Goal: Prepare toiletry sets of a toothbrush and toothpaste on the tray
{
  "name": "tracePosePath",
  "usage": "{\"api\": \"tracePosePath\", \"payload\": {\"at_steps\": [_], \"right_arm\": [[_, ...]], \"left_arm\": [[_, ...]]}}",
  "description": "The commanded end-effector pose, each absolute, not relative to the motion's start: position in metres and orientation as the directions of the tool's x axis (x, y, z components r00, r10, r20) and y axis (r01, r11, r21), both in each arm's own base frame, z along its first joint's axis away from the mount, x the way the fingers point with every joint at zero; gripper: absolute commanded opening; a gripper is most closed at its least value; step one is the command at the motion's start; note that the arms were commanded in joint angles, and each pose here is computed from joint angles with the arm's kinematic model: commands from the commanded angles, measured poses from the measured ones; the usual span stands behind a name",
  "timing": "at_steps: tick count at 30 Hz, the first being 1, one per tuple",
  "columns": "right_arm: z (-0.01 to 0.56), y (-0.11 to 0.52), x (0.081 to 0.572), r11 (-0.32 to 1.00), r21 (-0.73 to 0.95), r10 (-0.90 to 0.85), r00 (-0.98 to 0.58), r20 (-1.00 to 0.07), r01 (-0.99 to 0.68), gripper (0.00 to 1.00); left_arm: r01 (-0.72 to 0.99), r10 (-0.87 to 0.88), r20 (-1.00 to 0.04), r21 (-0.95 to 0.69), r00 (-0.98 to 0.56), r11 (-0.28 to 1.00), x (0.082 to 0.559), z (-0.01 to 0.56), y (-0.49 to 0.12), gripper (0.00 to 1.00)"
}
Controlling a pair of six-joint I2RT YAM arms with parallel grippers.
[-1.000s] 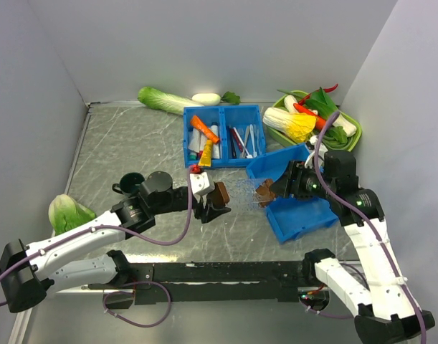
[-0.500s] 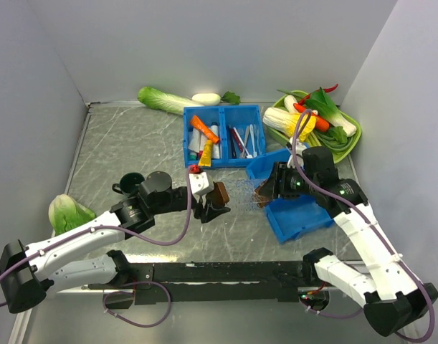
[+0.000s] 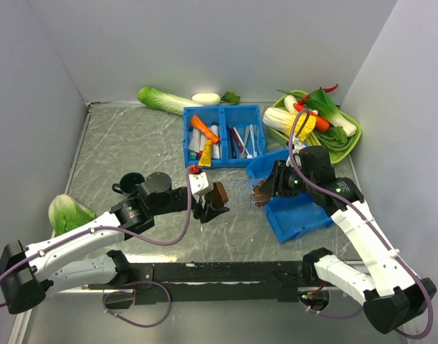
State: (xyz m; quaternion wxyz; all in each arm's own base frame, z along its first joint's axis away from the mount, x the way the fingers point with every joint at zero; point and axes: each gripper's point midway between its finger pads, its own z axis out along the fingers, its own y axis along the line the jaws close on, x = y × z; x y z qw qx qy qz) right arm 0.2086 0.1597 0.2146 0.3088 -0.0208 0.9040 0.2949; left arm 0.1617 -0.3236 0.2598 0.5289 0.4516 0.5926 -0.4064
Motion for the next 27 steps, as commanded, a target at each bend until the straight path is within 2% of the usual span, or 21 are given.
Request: {"api": "tracePosePath", "payload": {"at_steps": [1, 2, 4, 5, 7, 9, 17, 24, 27], "right_arm": [[0.224, 0.165, 0.215, 0.808, 0.541, 0.180, -0.777, -0.604, -0.233, 0.00], [0.225, 0.165, 0.215, 0.809, 0.542, 0.188, -0.774, -0.605, -0.227, 0.00], [0.227, 0.163, 0.219, 0.810, 0.547, 0.218, -0.759, -0.613, -0.210, 0.00], [0.229, 0.162, 0.220, 0.810, 0.549, 0.229, -0.753, -0.617, -0.203, 0.00], [0.230, 0.159, 0.223, 0.816, 0.550, 0.260, -0.739, -0.622, -0.176, 0.00], [0.232, 0.155, 0.228, 0.824, 0.547, 0.287, -0.721, -0.631, -0.151, 0.00], [0.229, 0.147, 0.238, 0.848, 0.525, 0.338, -0.689, -0.641, -0.073, 0.00], [0.221, 0.143, 0.248, 0.879, 0.477, 0.357, -0.667, -0.654, 0.004, 0.00], [0.220, 0.142, 0.254, 0.878, 0.478, 0.384, -0.648, -0.658, 0.035, 0.00]], "left_arm": [[0.956, -0.014, -0.999, 0.039, 0.045, 0.289, 0.167, 0.307, -0.325, 0.33], [0.955, -0.013, -0.999, 0.039, 0.045, 0.294, 0.168, 0.307, -0.325, 0.51], [0.955, -0.010, -0.999, 0.038, 0.042, 0.294, 0.168, 0.306, -0.325, 0.64], [0.954, -0.011, -0.999, 0.038, 0.043, 0.297, 0.168, 0.308, -0.325, 0.76], [0.951, -0.013, -0.999, 0.039, 0.045, 0.306, 0.170, 0.310, -0.324, 0.91], [0.947, -0.017, -0.999, 0.042, 0.050, 0.319, 0.171, 0.312, -0.322, 0.98], [0.932, -0.035, -0.997, 0.045, 0.062, 0.359, 0.174, 0.324, -0.314, 0.96], [0.891, -0.065, -0.994, 0.047, 0.086, 0.451, 0.186, 0.343, -0.298, 0.96], [0.890, -0.094, -0.995, -0.002, 0.046, 0.455, 0.186, 0.345, -0.297, 0.96]]}}
